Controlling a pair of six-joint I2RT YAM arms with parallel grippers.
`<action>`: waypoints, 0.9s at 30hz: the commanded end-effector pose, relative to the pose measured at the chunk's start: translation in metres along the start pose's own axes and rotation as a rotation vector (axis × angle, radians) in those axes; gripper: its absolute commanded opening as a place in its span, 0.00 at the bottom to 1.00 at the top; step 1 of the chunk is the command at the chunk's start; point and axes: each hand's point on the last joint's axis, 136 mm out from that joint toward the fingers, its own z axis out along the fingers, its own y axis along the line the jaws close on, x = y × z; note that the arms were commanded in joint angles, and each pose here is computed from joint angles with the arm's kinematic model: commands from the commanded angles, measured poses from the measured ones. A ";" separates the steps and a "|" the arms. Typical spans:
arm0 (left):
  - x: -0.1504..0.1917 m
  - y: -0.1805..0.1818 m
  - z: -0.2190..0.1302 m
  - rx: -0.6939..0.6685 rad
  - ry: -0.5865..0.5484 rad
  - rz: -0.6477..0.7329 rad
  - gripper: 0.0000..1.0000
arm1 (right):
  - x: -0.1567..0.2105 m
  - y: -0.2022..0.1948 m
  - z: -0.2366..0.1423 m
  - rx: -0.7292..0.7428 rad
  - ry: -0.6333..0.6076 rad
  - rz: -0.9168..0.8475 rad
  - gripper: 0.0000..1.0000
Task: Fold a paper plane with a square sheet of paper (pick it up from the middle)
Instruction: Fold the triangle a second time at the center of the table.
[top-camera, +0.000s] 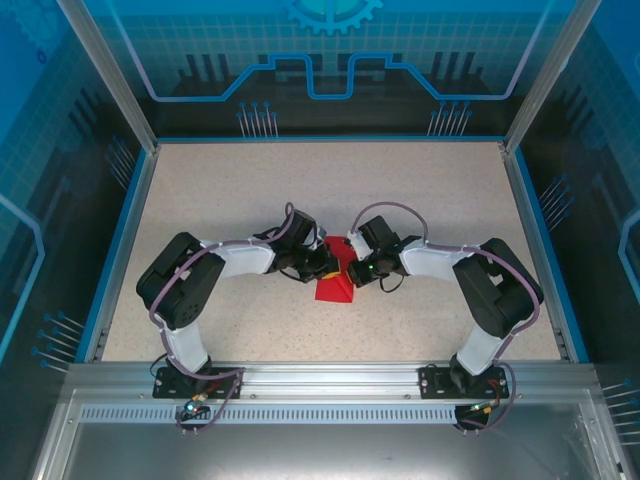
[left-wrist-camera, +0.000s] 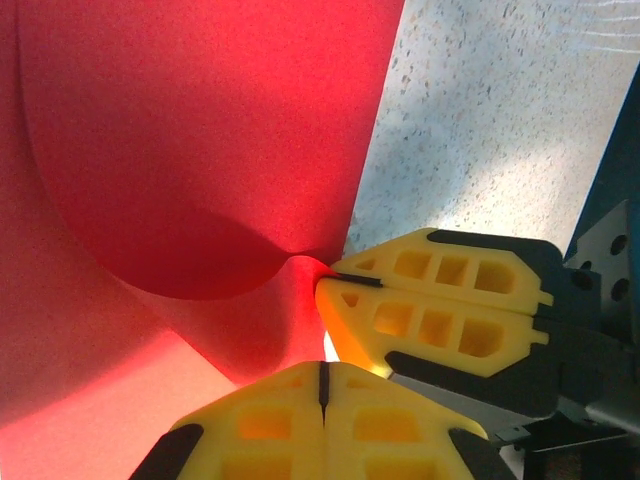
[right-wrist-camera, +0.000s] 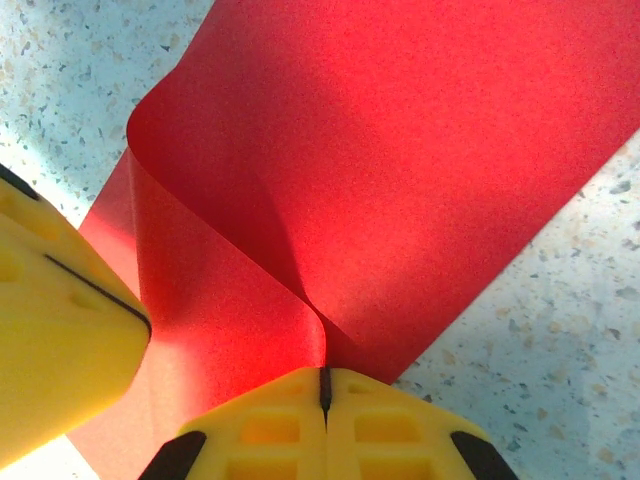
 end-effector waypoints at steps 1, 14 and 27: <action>0.009 0.006 0.007 -0.001 0.036 -0.015 0.00 | 0.005 -0.013 0.006 0.041 0.034 0.016 0.02; 0.012 0.040 0.024 -0.087 0.048 -0.055 0.00 | -0.007 -0.010 0.004 0.029 0.010 0.013 0.03; 0.016 0.056 0.024 -0.145 0.044 -0.058 0.00 | -0.026 0.005 -0.041 -0.011 -0.095 0.068 0.18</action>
